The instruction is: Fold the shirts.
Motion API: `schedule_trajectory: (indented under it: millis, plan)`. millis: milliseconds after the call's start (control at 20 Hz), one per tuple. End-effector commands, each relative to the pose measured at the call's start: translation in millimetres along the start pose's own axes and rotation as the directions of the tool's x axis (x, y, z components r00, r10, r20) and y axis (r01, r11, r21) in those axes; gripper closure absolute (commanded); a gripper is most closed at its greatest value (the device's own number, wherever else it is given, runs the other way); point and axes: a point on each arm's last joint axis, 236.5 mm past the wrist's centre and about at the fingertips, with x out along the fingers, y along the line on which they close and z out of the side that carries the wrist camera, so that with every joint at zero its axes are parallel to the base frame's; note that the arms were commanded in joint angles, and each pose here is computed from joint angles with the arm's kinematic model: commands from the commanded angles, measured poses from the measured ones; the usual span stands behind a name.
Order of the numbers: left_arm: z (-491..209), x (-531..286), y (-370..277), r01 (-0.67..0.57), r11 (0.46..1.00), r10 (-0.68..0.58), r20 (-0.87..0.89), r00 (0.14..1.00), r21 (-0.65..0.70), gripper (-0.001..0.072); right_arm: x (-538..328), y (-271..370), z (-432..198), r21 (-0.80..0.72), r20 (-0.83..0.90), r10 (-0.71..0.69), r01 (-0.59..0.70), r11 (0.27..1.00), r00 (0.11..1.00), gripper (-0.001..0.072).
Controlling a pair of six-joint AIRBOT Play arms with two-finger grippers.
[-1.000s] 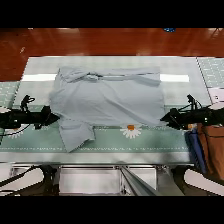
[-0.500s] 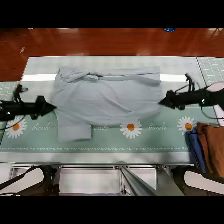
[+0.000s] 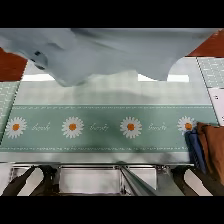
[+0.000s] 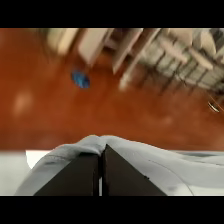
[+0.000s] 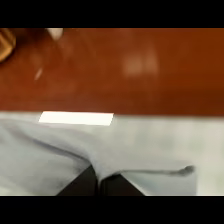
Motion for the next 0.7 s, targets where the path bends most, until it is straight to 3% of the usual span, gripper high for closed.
schedule_trajectory:
  millis: [0, 300, 500, 650]
  plan:
    - [64, -69, -89, -0.081, 0.959, 0.021, 0.217, 0.976, 0.273, 0.0688, -89, 59, 41, -0.161, 0.218, -0.053, 0.090, 0.983, 0.975, 0.0686]
    - [53, -142, -132, -0.303, 0.870, 0.176, 0.328, 0.928, 0.389, 0.0688, -161, 103, 24, -0.205, 0.314, -0.119, 0.189, 0.960, 0.942, 0.0686]
    - [39, -186, -97, -0.468, 0.816, 0.370, 0.317, 0.874, 0.340, 0.0688, -172, 94, -3, -0.180, 0.247, -0.206, 0.254, 0.950, 0.947, 0.0686]
    - [10, -187, -57, -0.546, 0.779, 0.510, 0.195, 0.838, 0.308, 0.0688, -160, 70, -19, -0.137, 0.180, -0.262, 0.288, 0.948, 0.948, 0.0686]
